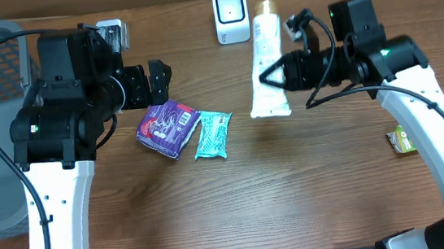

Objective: Scan the item barcode
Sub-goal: 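Hold the white tube in front of the white scanner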

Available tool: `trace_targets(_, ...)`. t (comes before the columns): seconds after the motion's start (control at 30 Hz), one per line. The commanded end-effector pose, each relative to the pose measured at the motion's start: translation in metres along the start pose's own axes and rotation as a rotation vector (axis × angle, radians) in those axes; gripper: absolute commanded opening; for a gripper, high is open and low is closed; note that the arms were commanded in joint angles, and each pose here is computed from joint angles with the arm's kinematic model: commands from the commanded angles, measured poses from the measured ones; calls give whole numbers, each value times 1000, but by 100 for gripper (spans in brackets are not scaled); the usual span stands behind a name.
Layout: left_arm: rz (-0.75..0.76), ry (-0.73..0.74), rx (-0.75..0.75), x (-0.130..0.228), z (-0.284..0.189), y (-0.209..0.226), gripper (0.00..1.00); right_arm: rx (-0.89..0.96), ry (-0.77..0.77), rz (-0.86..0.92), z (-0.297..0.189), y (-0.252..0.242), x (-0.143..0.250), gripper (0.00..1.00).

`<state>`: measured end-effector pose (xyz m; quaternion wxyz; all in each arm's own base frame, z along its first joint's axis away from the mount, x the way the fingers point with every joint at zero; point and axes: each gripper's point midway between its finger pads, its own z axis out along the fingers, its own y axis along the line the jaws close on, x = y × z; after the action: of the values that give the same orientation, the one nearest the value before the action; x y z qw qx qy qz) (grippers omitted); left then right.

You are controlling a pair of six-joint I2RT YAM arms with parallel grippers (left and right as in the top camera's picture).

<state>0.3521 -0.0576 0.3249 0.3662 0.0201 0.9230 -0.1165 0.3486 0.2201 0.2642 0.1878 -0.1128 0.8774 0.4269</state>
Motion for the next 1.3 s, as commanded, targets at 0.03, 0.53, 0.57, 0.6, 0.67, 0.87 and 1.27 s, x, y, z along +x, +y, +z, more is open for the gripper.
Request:
trace_targets(0.03, -14, -15, -8, -5, -2, 2, 99, 378, -228, -163, -33, 4, -65, 3)
trace_targets(0.53, -14, -15, -8, -5, -2, 2, 99, 1231, -315, -547, 27, -129, -179, 4)
trace_targets(0.57, -14, -15, -7, -5, -2, 2, 99, 1275, -318, -570, 29, -136, -184, 4)
trace_targets(0.6, -14, -15, -8, -5, -2, 2, 100, 1301, -318, -588, 32, -142, -187, 4)
trace_targets(0.67, -14, -15, -8, -5, -2, 2, 100, 1340, -321, -638, 41, -151, -195, 4)
trace_targets(0.87, -14, -15, -8, -5, -2, 2, 99, 1378, -244, -792, 71, -172, -201, 4)
trace_targets(1.27, -14, -15, -8, -5, -2, 2, 100, 1375, -165, -912, 115, -195, -193, 4)
